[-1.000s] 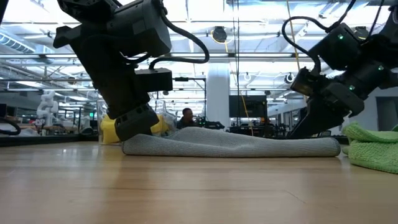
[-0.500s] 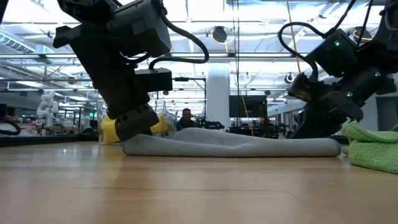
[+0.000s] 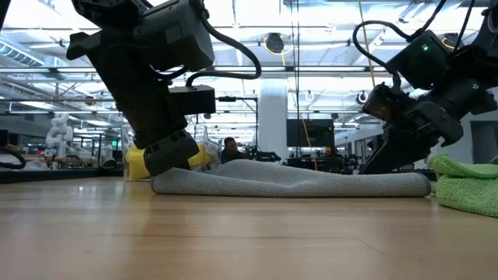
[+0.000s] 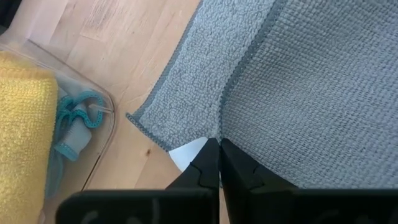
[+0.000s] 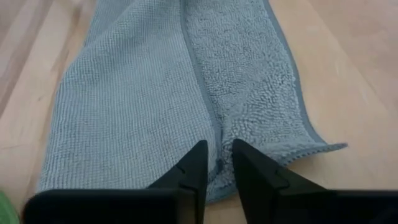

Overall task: Fold microfiber towels
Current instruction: Fold the gray towel on the table

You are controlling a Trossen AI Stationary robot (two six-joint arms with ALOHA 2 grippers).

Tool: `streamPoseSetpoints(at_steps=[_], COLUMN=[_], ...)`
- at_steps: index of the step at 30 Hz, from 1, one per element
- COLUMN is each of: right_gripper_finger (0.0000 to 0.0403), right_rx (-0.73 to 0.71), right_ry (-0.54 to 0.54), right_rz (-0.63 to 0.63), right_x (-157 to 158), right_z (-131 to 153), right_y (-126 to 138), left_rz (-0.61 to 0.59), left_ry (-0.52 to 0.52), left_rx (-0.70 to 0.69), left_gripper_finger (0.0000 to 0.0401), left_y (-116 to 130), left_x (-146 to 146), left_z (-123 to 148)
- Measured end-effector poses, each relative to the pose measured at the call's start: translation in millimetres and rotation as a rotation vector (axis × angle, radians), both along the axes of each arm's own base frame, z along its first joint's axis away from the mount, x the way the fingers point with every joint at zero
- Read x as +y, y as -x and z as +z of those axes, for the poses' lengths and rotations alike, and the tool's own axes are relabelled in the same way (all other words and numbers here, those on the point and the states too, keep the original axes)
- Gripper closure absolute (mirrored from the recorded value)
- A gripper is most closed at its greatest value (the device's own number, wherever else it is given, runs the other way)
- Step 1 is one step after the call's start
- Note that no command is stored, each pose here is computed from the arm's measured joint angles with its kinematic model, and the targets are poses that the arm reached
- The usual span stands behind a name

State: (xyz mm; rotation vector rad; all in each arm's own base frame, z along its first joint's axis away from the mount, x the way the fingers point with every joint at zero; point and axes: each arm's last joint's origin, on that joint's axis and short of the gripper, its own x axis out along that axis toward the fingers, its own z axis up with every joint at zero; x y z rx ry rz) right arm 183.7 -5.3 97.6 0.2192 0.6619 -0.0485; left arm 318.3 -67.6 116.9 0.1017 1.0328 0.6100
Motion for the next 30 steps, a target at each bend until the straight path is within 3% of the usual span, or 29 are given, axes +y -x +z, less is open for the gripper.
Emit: streamPoseSetpoints(at_steps=[7, 30], right_gripper_finger=[0.0397, 0.0399], right_rx=[0.01, -0.084], right_ry=[-0.002, 0.03], right_rz=[0.002, 0.017], right_x=[0, 0], right_z=[-1, 20], right_y=[1, 5], left_rz=[0.0, -0.003], left_ry=[0.0, 0.0], left_rx=[-0.001, -0.004], left_gripper_finger=[0.0398, 0.0398], left_y=[0, 0], left_x=[0, 0], left_z=[0, 0])
